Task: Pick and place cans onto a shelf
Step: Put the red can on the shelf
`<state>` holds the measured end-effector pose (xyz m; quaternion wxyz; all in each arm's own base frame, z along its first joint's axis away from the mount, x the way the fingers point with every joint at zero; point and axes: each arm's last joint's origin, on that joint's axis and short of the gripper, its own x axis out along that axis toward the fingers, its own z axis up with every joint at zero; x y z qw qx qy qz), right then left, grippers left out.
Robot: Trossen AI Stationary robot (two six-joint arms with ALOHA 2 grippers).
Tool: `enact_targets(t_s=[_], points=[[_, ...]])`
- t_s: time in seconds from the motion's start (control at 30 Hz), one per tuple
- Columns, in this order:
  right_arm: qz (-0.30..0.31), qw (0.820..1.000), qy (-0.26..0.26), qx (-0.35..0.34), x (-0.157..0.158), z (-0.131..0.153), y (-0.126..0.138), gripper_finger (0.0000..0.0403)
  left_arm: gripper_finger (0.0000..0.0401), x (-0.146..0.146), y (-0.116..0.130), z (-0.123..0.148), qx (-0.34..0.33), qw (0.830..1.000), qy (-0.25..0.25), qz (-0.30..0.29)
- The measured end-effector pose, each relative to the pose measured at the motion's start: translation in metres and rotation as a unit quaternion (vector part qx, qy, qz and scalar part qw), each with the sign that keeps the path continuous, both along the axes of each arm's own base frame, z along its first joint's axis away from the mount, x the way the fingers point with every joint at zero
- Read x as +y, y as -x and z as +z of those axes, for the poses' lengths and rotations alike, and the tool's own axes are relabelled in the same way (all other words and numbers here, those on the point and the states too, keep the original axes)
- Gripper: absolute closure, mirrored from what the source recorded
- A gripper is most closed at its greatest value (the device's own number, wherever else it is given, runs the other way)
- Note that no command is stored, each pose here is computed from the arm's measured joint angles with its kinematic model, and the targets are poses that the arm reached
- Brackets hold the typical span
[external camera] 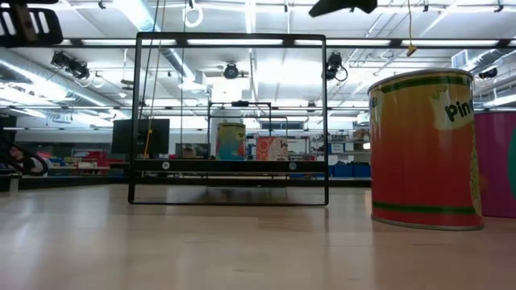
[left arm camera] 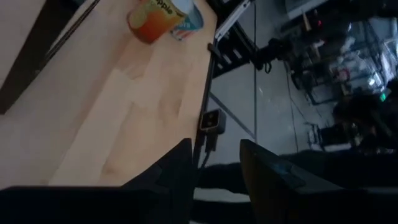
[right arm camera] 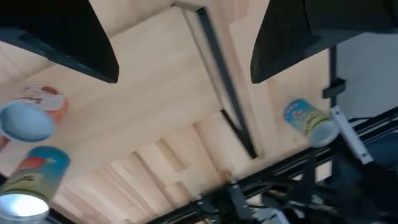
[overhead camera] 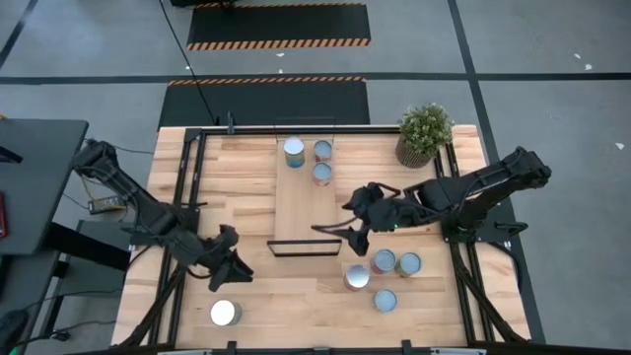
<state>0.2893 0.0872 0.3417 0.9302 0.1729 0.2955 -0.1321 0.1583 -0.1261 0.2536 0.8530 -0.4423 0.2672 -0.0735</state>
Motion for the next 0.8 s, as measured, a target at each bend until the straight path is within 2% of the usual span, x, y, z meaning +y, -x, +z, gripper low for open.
enact_targets(t_s=[0.2,0.37,0.6,0.8], points=[[0.029,0.999,-0.012,-0.011,0.021,0.002,0.006,0.003,0.026,-0.016,-0.009,-0.007,-0.004,1.0,0.021,0.022],[0.074,0.997,-0.011,-0.005,0.045,0.001,0.017,0.003,0.026,-0.033,-0.026,-0.002,0.014,1.0,0.002,0.022],[0.142,0.988,-0.003,0.062,0.084,-0.009,0.052,0.003,0.026,-0.055,-0.051,0.009,0.065,0.997,-0.02,0.04],[0.172,0.979,0.027,0.11,0.103,-0.017,0.08,0.003,0.026,-0.072,-0.069,0.004,0.102,0.992,0.013,0.072]])
